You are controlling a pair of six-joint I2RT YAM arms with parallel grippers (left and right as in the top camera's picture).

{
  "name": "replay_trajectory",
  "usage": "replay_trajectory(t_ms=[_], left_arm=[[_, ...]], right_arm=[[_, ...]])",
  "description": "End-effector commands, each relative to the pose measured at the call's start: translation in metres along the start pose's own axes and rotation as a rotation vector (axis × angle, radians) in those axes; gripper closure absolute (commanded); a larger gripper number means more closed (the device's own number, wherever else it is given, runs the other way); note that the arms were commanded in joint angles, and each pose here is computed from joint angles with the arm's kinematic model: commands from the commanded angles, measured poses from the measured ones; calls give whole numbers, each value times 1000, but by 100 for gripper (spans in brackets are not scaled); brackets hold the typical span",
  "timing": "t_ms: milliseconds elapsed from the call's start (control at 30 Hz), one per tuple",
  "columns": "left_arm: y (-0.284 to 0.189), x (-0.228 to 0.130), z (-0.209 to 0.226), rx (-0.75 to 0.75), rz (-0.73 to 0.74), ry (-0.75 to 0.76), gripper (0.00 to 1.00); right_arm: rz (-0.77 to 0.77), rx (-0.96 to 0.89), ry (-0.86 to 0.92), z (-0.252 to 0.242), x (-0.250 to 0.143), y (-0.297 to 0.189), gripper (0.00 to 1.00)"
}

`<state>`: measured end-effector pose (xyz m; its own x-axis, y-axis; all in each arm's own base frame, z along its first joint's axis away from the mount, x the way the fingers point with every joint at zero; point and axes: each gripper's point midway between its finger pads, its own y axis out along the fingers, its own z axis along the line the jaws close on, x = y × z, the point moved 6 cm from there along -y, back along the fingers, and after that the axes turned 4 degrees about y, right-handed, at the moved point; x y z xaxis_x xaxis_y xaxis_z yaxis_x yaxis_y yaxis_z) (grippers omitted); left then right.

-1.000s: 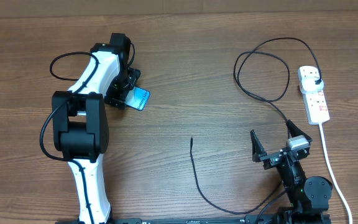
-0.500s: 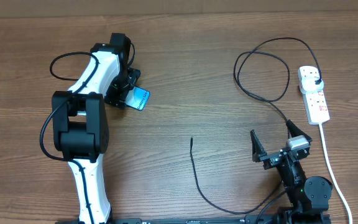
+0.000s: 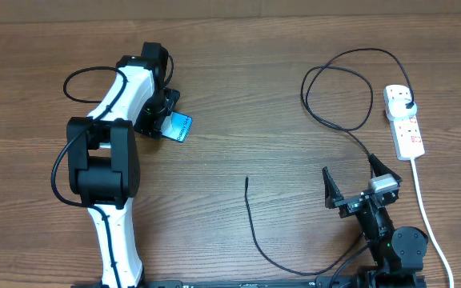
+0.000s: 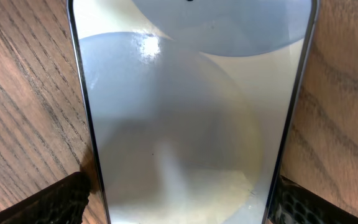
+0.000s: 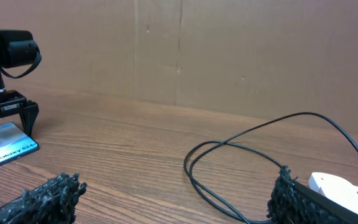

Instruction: Plug charger to phone and switch on socket

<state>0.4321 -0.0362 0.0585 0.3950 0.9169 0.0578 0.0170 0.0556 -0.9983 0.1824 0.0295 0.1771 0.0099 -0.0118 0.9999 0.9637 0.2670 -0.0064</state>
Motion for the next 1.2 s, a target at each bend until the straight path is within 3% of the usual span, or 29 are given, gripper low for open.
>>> replay_trajectory(t_ms=[0, 667, 1167], left_arm=[[45, 0, 29, 184, -26, 11, 7], [45, 1, 29, 180, -28, 11, 9], [45, 1, 28, 176, -28, 11, 15]], right_arm=[[-5, 3, -2, 1, -2, 0, 0], [-5, 3, -3, 1, -2, 0, 0], [-5, 3, -3, 1, -2, 0, 0]])
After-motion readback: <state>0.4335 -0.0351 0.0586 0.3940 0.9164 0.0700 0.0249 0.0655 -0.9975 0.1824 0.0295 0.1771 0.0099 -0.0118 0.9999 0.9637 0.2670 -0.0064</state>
